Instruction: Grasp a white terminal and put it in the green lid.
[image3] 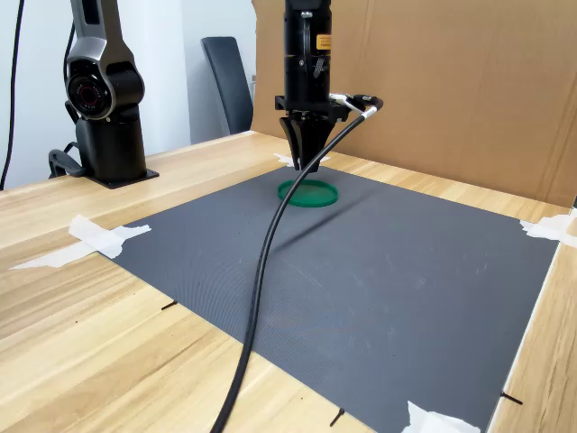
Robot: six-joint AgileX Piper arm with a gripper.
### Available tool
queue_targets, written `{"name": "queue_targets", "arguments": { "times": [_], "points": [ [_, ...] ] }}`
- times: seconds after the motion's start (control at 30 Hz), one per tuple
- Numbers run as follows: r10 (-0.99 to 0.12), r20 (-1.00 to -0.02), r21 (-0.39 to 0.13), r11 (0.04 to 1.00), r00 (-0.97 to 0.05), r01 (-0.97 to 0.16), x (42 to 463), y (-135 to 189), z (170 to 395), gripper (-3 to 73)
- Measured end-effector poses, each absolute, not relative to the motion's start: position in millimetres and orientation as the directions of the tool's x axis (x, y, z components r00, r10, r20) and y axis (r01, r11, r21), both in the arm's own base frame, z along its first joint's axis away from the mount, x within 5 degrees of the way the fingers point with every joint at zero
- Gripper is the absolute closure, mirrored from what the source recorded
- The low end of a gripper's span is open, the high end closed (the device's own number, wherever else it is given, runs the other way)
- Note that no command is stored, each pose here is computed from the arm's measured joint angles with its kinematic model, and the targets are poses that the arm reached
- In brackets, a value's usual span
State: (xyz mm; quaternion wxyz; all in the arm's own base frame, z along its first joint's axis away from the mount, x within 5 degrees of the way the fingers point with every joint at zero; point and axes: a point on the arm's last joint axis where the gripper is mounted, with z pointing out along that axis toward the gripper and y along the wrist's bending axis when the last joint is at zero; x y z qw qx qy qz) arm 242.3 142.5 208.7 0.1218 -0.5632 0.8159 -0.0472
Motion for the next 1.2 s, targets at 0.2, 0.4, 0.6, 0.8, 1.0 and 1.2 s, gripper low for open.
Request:
{"name": "queue_targets", "arguments": {
  "times": [0.2, 0.4, 0.6, 0.8, 1.0, 1.2],
  "points": [
    [-0.942, -0.118, -0.197, 0.331, -0.313, -0.923, 244, 144, 201, 48.1],
    [-0.944, -0.102, -0.174, 0.328, -0.314, -0.928, 245, 146, 192, 24.2],
    [-0.941, -0.135, -0.196, 0.332, -0.31, -0.923, 245, 146, 199, 20.9],
    [-0.931, -0.216, -0.26, 0.344, -0.293, -0.902, 240, 143, 224, 20.7],
    [-0.909, -0.312, -0.328, 0.375, -0.275, -0.867, 226, 133, 260, 20.7],
    [-0.697, -0.579, -0.352, 0.682, -0.423, -0.641, 230, 88, 304, 41.7]
  ]
}}
